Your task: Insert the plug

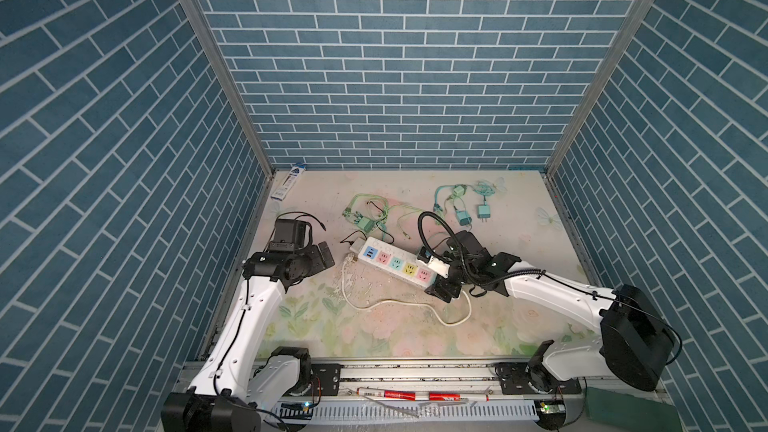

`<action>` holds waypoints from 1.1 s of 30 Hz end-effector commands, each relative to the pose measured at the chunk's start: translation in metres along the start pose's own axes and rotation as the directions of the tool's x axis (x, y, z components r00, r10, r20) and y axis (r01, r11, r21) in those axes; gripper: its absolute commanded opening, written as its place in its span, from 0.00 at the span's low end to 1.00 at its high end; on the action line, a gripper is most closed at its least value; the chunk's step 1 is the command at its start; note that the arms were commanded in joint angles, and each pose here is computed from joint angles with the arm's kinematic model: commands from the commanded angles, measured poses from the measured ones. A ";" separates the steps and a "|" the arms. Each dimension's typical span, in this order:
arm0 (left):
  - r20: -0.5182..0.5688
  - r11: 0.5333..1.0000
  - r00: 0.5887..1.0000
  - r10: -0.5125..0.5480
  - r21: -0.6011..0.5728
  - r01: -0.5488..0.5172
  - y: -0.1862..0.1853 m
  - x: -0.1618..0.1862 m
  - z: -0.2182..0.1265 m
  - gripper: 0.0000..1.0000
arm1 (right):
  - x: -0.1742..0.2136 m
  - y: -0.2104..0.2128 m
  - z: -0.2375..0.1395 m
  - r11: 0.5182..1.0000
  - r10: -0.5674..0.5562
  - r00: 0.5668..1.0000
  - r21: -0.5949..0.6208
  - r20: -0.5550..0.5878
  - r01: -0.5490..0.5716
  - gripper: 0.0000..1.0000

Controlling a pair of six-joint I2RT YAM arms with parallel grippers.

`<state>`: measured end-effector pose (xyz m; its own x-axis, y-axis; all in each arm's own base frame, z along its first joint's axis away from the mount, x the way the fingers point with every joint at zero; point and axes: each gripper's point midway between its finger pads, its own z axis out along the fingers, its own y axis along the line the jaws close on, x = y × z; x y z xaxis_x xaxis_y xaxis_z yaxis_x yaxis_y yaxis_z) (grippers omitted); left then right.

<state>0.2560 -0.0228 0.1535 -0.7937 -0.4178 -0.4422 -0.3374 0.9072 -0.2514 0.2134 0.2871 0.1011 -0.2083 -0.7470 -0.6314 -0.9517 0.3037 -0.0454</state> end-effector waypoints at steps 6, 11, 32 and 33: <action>0.026 1.000 1.000 0.010 0.006 -0.010 -0.008 -0.015 0.006 1.00 | 0.005 0.002 0.015 0.991 -0.136 0.991 -0.012 0.008 0.136 0.37; 0.013 1.000 1.000 0.015 0.001 -0.015 -0.010 -0.018 0.014 1.00 | 0.013 0.004 0.018 0.991 -0.134 0.991 -0.028 -0.024 0.133 0.37; -0.001 1.000 1.000 -0.004 -0.011 0.004 -0.009 -0.019 0.041 1.00 | 0.037 0.024 0.061 0.971 -0.212 0.963 -0.146 -0.164 0.188 0.38; -0.005 1.000 1.000 -0.004 -0.012 0.004 -0.009 -0.019 0.042 1.00 | 0.036 0.025 0.064 0.969 -0.220 0.962 -0.153 -0.163 0.196 0.38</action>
<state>0.2956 -0.0250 0.1353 -0.7877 -0.4230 -0.4479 -0.3431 0.9051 -0.2513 0.1980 0.2912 0.0259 -0.1162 -0.8777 -0.4649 -0.9878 0.1511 -0.0382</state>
